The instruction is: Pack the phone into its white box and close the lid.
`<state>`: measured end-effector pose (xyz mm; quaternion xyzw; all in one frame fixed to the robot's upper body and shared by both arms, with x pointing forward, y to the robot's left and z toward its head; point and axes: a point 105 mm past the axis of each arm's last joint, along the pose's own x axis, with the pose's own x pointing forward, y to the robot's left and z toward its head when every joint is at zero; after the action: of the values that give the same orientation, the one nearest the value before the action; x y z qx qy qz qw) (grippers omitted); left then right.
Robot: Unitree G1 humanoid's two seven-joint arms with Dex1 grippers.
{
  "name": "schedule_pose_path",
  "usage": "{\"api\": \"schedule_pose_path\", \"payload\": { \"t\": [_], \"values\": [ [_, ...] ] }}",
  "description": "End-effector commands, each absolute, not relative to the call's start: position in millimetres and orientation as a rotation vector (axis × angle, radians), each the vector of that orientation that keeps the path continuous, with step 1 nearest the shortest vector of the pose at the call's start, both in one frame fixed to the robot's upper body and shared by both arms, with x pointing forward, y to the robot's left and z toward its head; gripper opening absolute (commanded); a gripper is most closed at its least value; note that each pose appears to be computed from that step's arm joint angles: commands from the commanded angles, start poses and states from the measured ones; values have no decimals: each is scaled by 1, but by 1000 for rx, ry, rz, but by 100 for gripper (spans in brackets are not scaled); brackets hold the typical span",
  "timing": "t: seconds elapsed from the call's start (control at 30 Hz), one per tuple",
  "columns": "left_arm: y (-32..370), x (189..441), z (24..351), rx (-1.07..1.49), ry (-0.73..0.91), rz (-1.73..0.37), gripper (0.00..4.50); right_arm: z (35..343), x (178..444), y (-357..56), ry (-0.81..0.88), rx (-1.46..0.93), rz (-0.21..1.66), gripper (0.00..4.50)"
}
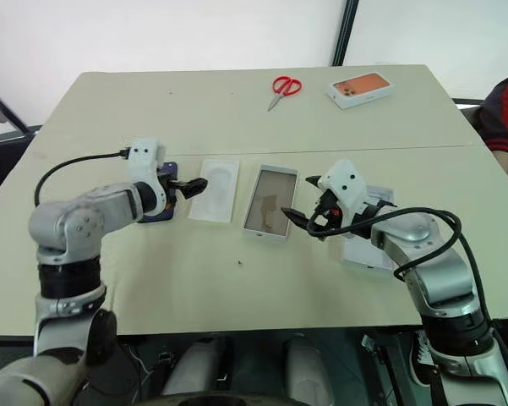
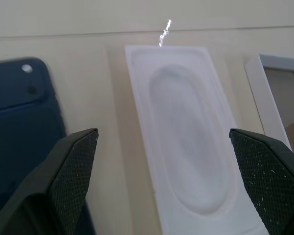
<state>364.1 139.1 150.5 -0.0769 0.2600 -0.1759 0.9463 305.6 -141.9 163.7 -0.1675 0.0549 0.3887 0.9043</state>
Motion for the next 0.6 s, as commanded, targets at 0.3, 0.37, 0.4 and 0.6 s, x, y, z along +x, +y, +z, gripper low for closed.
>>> {"api": "schedule_pose_path", "payload": {
  "t": [0.3, 0.37, 0.4, 0.6],
  "values": [
    [130, 364, 133, -163, 747, -352, 450, 183, 298, -142, 51, -395, 795, 444],
    [130, 365, 132, -173, 748, -346, 426, 181, 298, -142, 56, -401, 796, 448],
    [130, 366, 132, -181, 745, -341, 400, 180, 298, -142, 58, -403, 796, 450],
    [134, 371, 135, -264, 707, -318, 112, 178, 299, -141, 60, -402, 798, 450]
  ]
}}
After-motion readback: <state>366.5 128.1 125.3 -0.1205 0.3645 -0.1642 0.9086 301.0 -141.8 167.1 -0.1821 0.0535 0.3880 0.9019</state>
